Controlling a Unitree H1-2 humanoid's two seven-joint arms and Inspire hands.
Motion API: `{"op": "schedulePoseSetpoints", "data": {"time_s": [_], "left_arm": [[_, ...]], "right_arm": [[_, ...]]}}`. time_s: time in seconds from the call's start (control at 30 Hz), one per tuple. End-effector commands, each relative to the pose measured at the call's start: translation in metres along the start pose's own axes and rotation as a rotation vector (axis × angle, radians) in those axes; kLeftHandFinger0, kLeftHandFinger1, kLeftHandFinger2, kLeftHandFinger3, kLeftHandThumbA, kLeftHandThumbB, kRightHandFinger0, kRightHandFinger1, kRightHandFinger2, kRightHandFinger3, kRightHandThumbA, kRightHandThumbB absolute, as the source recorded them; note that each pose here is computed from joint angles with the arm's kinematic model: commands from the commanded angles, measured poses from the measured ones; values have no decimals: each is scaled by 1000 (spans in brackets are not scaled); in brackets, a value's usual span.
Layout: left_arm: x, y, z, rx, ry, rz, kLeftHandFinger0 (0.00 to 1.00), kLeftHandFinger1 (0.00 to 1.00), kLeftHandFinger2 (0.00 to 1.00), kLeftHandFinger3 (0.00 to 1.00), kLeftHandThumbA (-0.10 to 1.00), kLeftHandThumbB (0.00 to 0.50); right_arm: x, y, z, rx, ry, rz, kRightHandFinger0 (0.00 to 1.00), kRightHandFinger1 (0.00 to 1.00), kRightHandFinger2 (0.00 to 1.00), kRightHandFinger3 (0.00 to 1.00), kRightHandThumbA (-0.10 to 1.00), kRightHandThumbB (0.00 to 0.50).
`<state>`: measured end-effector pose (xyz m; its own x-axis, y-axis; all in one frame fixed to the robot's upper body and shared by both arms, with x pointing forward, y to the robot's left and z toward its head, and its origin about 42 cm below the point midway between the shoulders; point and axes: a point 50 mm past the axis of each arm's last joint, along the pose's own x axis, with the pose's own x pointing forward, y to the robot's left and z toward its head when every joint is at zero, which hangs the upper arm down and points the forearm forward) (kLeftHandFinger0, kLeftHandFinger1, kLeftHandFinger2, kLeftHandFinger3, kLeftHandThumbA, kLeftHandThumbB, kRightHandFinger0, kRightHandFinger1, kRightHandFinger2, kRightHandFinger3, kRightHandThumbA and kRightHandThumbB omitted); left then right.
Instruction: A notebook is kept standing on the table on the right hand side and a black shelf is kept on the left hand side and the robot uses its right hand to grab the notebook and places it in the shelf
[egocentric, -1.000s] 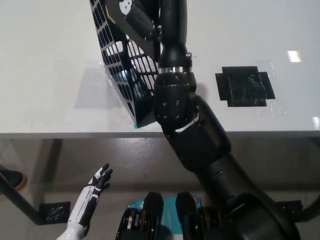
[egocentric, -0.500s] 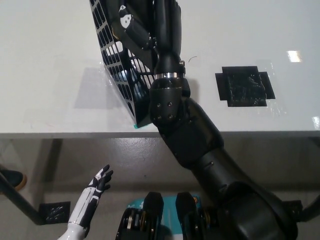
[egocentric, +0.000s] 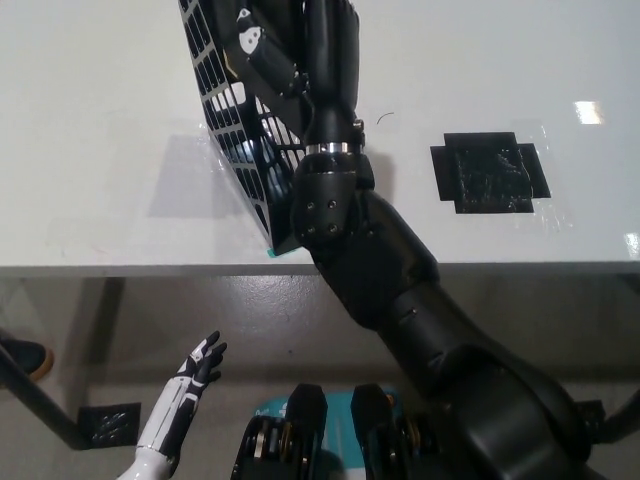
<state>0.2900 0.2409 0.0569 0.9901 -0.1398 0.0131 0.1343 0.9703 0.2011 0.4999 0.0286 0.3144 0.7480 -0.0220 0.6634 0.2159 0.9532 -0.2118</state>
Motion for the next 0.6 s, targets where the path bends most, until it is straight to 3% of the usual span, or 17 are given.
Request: {"op": "schedulePoseSetpoints", "data": {"time_s": [0.0, 0.03, 0.07, 0.1, 0.13, 0.17, 0.2, 0.27, 0.47, 0.57], "left_arm": [[1, 5, 7, 24, -34, -5, 1000, 1000, 1000, 1000, 1000, 242], [2, 4, 8, 17, -34, -5, 1000, 1000, 1000, 1000, 1000, 248], [2, 4, 8, 14, -33, -4, 1000, 1000, 1000, 1000, 1000, 249], [2, 4, 8, 13, -27, -4, 1000, 1000, 1000, 1000, 1000, 252], [3, 3, 7, 2, -30, -10, 1000, 1000, 1000, 1000, 1000, 245], [3, 3, 8, -2, -37, -14, 1000, 1000, 1000, 1000, 1000, 232], [2, 3, 8, 6, -40, -17, 1000, 1000, 1000, 1000, 1000, 210], [3, 4, 9, 11, -47, -17, 1000, 1000, 1000, 1000, 1000, 199], [4, 3, 12, 22, -46, -14, 1000, 1000, 1000, 1000, 1000, 219], [4, 3, 12, 17, -51, -14, 1000, 1000, 1000, 1000, 1000, 188]], "right_arm": [[27, 13, 44, 117, -103, -53, 115, 342, 815, 818, -2, 101], [29, 16, 44, 119, -87, -22, 383, 662, 1000, 1000, 407, 136], [30, 17, 44, 120, -81, -4, 380, 636, 1000, 1000, 526, 147], [30, 19, 43, 111, -83, 36, 497, 772, 1000, 1000, 665, 183], [30, 20, 42, 111, -78, 50, 572, 860, 1000, 1000, 698, 201], [30, 22, 40, 110, -61, 93, 898, 1000, 1000, 1000, 829, 224], [31, 23, 38, 117, -43, 125, 1000, 1000, 1000, 1000, 908, 247], [32, 23, 34, 113, -28, 159, 1000, 1000, 1000, 1000, 1000, 272], [29, 23, 27, 77, -8, 163, 1000, 1000, 1000, 1000, 1000, 297], [28, 22, 25, 67, -4, 164, 1000, 1000, 1000, 1000, 1000, 291]]}}
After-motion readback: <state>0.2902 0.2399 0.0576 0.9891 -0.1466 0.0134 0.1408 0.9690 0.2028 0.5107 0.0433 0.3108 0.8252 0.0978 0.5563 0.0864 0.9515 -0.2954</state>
